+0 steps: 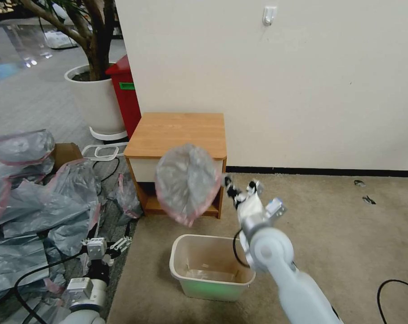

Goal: Pick up the garbage bag from the table and place it over the trash can.

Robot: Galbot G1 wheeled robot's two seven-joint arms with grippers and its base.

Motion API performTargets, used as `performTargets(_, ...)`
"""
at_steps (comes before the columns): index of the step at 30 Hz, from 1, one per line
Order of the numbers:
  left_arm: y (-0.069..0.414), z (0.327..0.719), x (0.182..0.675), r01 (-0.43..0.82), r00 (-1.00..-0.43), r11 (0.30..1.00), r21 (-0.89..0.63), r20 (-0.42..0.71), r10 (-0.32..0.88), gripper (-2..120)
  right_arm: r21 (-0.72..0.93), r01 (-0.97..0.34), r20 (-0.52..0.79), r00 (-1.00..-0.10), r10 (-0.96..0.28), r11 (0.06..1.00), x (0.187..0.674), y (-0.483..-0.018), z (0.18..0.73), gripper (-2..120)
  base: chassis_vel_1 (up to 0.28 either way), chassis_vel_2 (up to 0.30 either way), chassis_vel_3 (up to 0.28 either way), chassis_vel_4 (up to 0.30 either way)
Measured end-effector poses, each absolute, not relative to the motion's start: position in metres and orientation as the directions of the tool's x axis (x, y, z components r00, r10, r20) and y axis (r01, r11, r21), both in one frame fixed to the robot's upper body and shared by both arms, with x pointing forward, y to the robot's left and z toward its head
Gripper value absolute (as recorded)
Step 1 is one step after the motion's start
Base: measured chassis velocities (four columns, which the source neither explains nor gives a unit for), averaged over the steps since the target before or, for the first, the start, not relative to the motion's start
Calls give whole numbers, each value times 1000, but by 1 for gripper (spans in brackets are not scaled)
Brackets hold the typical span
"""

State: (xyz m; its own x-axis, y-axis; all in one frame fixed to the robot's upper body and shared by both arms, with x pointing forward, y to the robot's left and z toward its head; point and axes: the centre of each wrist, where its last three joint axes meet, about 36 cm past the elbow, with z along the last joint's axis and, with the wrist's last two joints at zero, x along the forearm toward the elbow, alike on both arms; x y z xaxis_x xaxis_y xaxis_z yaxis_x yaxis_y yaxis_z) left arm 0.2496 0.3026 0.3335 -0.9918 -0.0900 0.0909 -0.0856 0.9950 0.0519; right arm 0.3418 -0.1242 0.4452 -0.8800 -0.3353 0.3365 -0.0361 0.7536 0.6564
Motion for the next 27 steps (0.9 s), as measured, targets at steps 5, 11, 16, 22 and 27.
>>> performTargets(5, 304, 332, 248, -92, -991, 994, 51, 90, -96, 100, 578, -52, 437, -823, -363, 814, 300, -127, 431, 0, 0, 0, 0, 0)
performTargets(11, 302, 330, 248, -93, -991, 995, 46, 94, -97, 100, 516, -54, 512, -781, -359, 855, 267, -124, 410, 0, 0, 0, 0, 0)
performTargets(16, 300, 332, 248, -90, -992, 995, 44, 88, -94, 100, 507, -50, 521, -778, -352, 861, 260, -119, 404, 0, 0, 0, 0, 0)
performTargets(22, 300, 332, 246, -82, -992, 995, 50, 88, -87, 100, 505, -39, 520, -784, -340, 862, 252, -113, 405, 0, 0, 0, 0, 0)
performTargets(27, 295, 332, 246, -66, -994, 996, 55, 88, -71, 100, 488, -29, 521, -792, -318, 872, 251, -111, 409, 7, 0, 0, 0, 0)
